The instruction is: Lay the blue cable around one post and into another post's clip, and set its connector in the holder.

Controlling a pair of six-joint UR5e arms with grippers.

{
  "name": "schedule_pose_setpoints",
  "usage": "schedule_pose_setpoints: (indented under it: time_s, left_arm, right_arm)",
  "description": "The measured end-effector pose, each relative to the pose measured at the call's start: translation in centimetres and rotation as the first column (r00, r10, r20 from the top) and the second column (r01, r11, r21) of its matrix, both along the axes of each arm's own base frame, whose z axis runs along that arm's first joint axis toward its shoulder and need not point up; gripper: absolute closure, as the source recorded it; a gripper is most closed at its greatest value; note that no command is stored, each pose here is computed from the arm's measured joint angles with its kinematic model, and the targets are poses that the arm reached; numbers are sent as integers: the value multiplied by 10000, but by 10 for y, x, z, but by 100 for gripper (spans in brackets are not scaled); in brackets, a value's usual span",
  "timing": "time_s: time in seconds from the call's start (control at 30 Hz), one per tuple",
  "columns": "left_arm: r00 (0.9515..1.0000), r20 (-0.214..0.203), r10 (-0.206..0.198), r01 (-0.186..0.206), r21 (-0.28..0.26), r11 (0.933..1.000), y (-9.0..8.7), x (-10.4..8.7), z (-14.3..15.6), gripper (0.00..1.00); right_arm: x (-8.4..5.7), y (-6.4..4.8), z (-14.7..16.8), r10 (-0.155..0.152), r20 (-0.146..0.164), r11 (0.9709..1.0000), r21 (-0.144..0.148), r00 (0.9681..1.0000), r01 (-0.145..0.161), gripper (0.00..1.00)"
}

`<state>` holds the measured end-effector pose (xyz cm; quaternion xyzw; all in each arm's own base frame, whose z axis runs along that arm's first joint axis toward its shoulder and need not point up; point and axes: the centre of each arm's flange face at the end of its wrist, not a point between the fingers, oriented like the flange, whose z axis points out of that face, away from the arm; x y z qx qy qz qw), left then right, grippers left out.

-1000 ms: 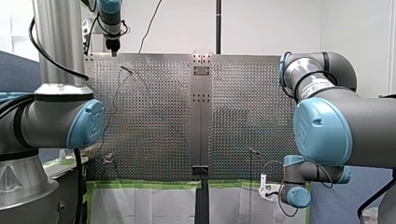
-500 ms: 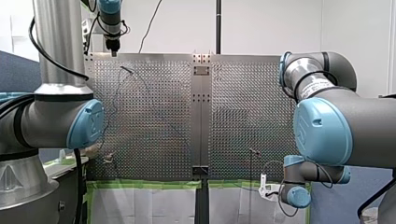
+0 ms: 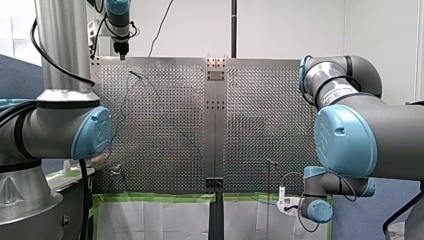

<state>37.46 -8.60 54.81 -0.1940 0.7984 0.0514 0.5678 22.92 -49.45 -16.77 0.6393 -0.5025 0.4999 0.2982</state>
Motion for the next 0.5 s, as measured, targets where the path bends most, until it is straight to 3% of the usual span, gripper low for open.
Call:
schedule_pose_setpoints:
  time_s: [0.27, 0.5]
  left_arm:
    - [9980, 513, -379, 379, 8, 9993, -7, -8, 6, 2]
    - [9895, 1017, -1030, 1032, 37, 9947, -18, -23, 6, 2]
  right_arm:
    - [0, 0, 0, 1, 0, 10000, 0, 10000, -1, 100]
    - [1, 0, 0, 15, -8, 10000, 3, 10000, -15, 100]
